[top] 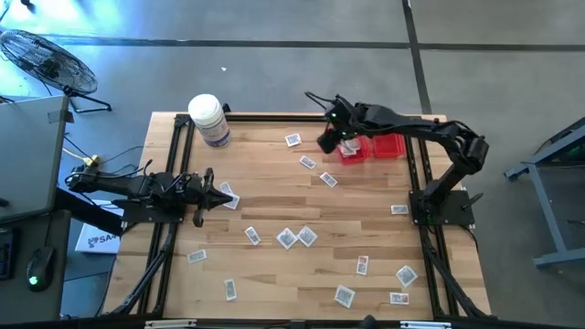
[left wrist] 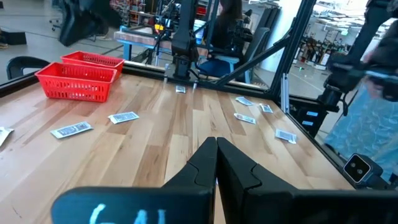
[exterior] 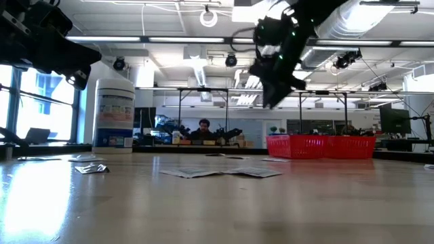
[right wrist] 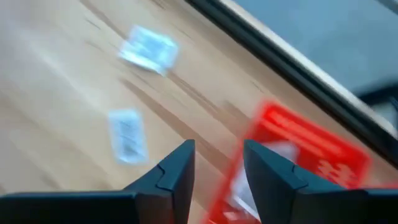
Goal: Pick & Place First Aid Supplies
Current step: Put the towelette pack into the left red bin
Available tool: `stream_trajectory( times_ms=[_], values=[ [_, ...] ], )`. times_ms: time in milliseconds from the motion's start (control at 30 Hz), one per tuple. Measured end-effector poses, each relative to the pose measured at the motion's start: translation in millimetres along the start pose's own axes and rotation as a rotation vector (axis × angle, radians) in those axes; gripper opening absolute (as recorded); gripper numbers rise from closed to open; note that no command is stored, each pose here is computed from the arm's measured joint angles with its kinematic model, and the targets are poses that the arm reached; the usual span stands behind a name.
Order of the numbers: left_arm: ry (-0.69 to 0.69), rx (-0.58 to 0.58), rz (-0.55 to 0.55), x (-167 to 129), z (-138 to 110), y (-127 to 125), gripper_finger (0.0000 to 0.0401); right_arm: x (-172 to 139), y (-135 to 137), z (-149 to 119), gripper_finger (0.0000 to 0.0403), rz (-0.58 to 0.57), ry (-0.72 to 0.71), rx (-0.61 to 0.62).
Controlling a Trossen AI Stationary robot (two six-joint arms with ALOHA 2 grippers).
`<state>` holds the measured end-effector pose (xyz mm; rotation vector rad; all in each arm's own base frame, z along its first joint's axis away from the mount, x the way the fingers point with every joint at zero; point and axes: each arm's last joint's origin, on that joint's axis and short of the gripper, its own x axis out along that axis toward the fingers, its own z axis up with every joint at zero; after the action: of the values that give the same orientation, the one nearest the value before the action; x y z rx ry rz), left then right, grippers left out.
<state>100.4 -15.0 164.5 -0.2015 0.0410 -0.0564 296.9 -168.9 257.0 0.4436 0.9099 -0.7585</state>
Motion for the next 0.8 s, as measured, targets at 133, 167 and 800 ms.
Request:
stream_trajectory(
  times_ms=[133,167,800],
  values=[
    [0.000,0.000,0.000,0,0,0,0.0001,5,27,16,0.0133,0.063,-0.045,-0.053],
    [0.000,0.000,0.000,0,0,0,0.0001,10,34,19,0.0133,0.070,-0.044,-0.069],
    [0.000,0.000,0.000,0,0,0,0.0001,155,41,65,0.0134,0.129,0.181,-0.315]
  ],
)
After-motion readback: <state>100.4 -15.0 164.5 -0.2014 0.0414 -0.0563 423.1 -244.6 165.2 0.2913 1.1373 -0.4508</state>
